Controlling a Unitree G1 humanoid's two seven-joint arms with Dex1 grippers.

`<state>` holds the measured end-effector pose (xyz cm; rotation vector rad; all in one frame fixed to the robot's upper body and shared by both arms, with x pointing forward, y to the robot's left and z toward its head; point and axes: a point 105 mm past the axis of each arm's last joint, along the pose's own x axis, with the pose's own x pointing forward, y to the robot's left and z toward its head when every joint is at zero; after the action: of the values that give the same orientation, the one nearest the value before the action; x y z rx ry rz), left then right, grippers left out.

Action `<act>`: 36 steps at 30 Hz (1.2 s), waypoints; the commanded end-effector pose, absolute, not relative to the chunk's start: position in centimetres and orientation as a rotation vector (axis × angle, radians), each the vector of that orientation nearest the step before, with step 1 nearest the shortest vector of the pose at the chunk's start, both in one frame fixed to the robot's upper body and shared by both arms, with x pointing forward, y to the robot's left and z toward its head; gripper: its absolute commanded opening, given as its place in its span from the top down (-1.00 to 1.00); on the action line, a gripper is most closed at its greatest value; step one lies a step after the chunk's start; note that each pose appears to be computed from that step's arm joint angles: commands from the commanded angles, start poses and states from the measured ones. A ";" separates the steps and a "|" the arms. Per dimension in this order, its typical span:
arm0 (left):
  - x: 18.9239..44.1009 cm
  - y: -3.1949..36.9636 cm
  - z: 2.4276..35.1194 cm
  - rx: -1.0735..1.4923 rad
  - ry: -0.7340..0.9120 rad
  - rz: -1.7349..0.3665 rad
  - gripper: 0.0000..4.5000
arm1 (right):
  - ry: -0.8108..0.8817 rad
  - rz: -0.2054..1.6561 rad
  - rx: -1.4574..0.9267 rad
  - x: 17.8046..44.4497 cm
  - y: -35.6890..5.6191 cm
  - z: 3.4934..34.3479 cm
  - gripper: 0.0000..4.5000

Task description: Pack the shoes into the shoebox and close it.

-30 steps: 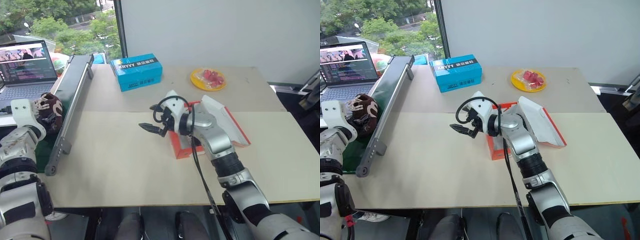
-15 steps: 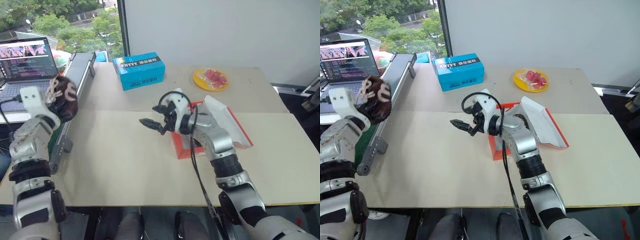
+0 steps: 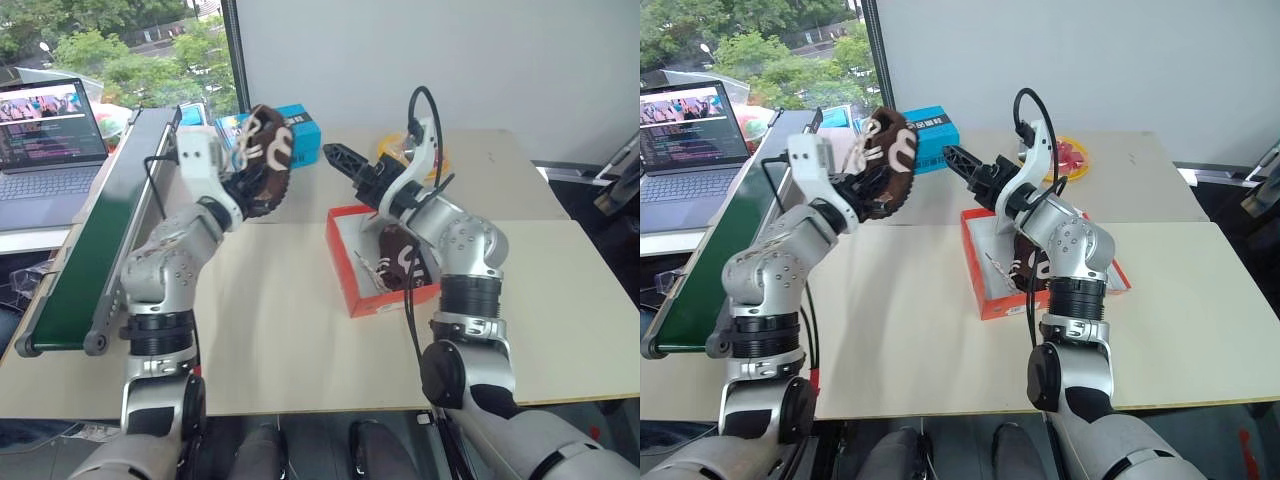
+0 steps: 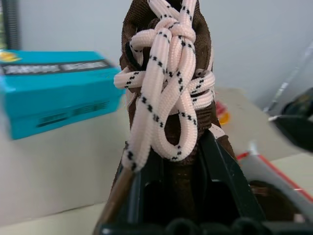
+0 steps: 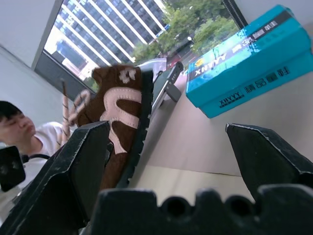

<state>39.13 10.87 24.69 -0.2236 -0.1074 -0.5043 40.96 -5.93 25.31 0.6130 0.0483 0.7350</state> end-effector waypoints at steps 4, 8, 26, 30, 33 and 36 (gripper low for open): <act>37.6 6.6 26.0 -0.212 -0.158 -0.630 0.85 | -0.009 0.762 0.607 40.1 -5.7 26.8 -1.00; 37.4 5.9 25.9 -0.219 -0.155 -0.644 0.85 | -0.016 0.754 0.612 40.2 -6.0 26.8 -1.00; 37.9 9.7 25.6 -0.230 -0.123 -0.589 -0.01 | -0.076 0.753 0.694 40.6 -6.6 28.6 0.82; 37.9 15.0 25.2 -0.115 -0.107 -0.509 -0.56 | -0.107 0.735 0.632 40.7 -7.5 29.7 0.83; 37.7 19.1 24.7 -0.039 -0.083 -0.422 -0.56 | -0.144 0.708 0.524 41.1 -9.2 31.7 0.83; 36.9 19.9 23.9 0.017 -0.049 -0.441 -0.56 | -0.104 0.643 0.312 41.9 -10.9 32.2 0.83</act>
<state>37.52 20.90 22.72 -0.0148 0.0007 -0.3792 42.22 -11.33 30.13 0.4192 -0.0503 0.6172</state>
